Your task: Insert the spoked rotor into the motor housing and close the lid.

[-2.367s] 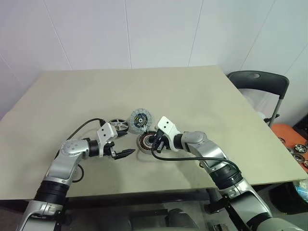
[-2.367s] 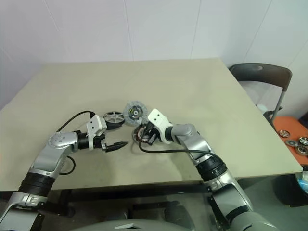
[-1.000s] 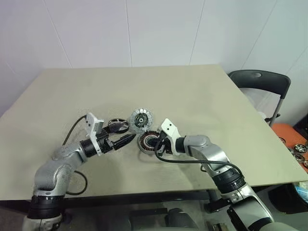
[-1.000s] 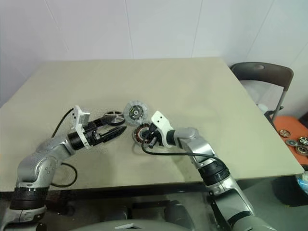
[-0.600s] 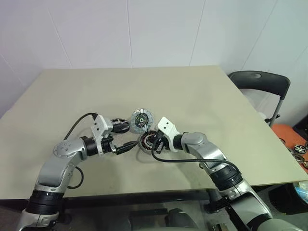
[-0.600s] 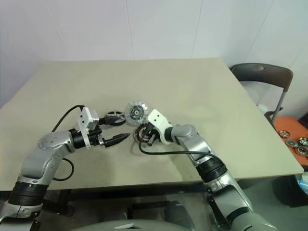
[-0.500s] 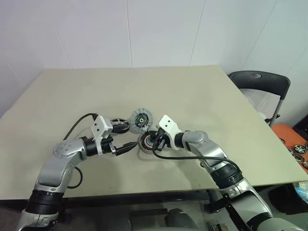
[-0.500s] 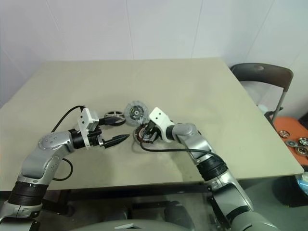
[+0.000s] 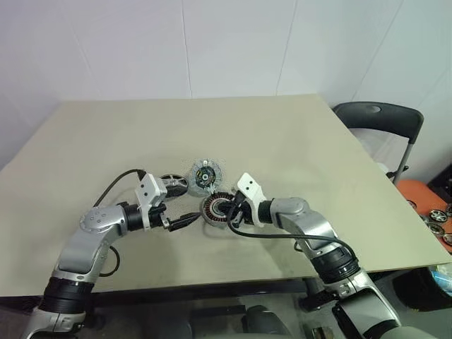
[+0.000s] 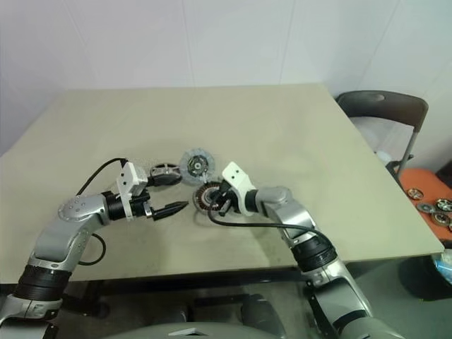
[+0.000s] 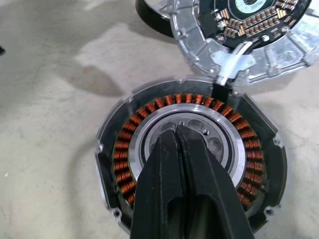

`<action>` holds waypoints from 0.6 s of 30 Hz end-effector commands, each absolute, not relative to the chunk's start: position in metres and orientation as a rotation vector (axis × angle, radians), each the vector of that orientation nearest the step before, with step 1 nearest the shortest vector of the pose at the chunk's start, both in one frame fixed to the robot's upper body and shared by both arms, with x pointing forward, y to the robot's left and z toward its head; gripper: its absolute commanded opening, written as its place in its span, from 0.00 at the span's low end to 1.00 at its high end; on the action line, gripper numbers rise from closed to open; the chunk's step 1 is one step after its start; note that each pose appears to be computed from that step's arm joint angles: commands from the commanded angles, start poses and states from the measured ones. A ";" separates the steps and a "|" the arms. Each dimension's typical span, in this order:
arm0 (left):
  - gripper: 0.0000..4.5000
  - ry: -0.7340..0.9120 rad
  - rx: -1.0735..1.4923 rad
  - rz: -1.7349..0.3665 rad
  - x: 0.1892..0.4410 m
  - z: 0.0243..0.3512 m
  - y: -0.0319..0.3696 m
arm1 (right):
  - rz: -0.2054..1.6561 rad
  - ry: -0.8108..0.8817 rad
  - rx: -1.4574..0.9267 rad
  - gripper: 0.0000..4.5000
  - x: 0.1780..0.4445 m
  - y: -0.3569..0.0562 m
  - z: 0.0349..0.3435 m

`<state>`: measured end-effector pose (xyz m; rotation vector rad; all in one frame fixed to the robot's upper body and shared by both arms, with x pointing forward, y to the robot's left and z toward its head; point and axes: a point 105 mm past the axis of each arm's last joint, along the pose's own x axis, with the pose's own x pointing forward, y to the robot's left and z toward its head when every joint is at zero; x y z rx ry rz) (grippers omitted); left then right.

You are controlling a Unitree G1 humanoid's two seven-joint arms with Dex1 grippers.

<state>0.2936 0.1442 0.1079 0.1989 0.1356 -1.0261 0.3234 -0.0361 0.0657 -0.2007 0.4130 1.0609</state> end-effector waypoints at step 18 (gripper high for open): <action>1.00 0.372 -0.503 -0.275 0.315 0.069 0.250 | 0.925 0.250 -0.214 0.01 0.365 -0.071 0.110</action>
